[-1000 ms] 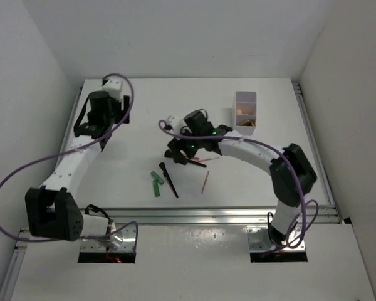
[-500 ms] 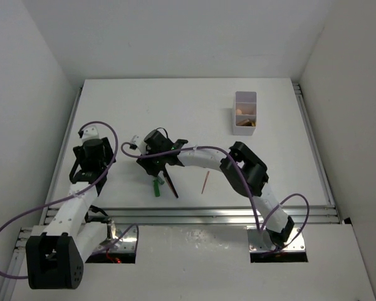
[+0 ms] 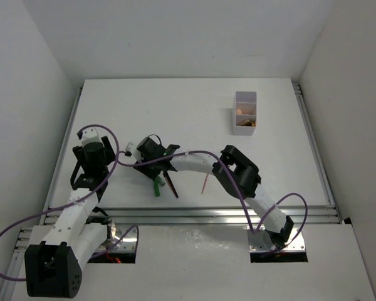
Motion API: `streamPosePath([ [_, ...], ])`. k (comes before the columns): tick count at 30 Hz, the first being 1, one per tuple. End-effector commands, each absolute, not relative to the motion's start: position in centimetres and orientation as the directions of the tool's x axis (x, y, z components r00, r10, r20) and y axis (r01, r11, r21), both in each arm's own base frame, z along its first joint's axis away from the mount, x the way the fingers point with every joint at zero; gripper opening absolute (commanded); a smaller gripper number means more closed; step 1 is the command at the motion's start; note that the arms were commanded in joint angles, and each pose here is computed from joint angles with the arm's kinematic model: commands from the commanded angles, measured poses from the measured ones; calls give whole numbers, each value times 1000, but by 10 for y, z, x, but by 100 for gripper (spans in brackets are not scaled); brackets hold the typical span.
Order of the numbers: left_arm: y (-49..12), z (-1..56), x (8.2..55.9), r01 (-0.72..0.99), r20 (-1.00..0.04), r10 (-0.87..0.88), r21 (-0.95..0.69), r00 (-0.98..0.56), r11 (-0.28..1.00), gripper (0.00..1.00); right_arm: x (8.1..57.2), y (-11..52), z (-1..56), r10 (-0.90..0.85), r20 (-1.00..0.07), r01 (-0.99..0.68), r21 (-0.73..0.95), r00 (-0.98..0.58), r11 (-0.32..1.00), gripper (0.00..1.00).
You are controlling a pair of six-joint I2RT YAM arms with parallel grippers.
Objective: Organize the makeup
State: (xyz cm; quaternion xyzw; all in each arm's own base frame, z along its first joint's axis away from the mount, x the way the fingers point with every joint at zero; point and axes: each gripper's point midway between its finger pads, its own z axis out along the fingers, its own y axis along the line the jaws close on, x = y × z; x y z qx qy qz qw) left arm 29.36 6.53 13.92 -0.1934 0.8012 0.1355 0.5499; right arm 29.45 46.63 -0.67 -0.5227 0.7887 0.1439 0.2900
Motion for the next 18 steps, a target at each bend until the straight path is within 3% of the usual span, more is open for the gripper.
streamPosePath([
  [1, 61, 146, 298, -443, -946, -158, -17, -282, 896, 76, 295, 466, 18, -729, -629, -901, -101, -271, 423, 48],
  [18, 49, 145, 300, -394, -947, -156, -34, -282, 919, 76, 279, 445, 9, -748, -561, -884, -62, -354, 464, 47],
])
